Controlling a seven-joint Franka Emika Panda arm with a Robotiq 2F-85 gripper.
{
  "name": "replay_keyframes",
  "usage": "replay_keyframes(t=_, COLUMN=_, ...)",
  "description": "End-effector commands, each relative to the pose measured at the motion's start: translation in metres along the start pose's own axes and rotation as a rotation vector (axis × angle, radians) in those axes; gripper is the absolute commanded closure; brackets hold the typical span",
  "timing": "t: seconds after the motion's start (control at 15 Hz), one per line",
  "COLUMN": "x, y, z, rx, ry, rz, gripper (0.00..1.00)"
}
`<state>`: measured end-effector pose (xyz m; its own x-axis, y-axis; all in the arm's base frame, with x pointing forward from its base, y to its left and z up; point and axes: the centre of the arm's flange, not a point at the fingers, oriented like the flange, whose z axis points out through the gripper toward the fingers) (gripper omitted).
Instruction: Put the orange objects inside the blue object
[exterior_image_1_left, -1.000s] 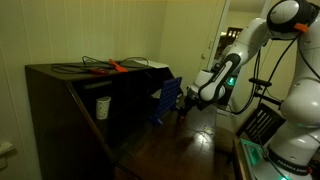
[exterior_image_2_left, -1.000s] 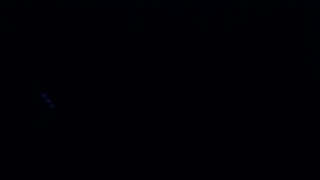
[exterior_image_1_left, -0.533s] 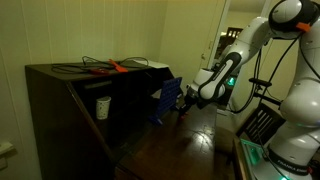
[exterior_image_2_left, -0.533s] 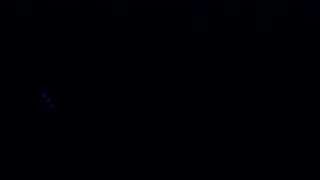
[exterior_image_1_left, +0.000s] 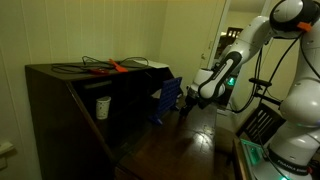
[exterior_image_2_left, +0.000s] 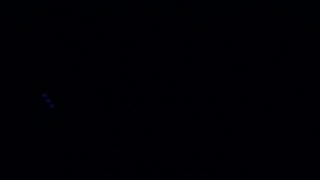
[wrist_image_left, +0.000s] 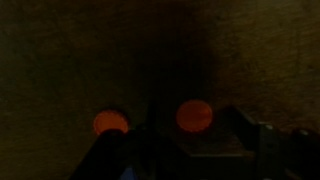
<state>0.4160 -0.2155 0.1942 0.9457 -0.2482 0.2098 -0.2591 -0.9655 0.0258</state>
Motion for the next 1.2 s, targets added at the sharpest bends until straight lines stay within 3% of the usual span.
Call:
replay_keyframes(t=0.0, x=-0.0004, y=0.0042, z=-0.0034, rx=-0.004, ry=-0.029, rz=-0.02, gripper=0.48)
replay_keyframes(t=0.4, x=0.0024, y=0.0048, z=-0.0071, rx=-0.008, ry=-0.007, rz=-0.025, gripper=0.88)
replay_keyframes(t=0.47, x=0.0019, y=0.0056, z=-0.0059, rx=-0.01, ry=-0.007, rz=-0.026, gripper=0.89)
replay_keyframes(t=0.53, x=0.0016, y=0.0056, z=-0.006, rx=-0.01, ry=-0.008, rz=-0.026, gripper=0.4)
replay_keyframes(t=0.6, x=0.0018, y=0.006, z=-0.0066, rx=-0.01, ry=-0.006, rz=-0.027, gripper=0.38)
replay_keyframes(t=0.8, x=0.0016, y=0.0061, z=-0.0062, rx=-0.008, ry=-0.003, rz=-0.028, gripper=0.19)
replay_keyframes(t=0.87, x=0.0012, y=0.0066, z=-0.0061, rx=-0.007, ry=-0.001, rz=-0.028, gripper=0.21)
replay_keyframes(t=1.0, x=0.0004, y=0.0076, z=-0.0059, rx=-0.005, ry=-0.003, rz=-0.029, gripper=0.51)
replay_keyframes(t=1.13, x=-0.0002, y=0.009, z=-0.0053, rx=-0.005, ry=-0.006, rz=-0.031, gripper=0.57)
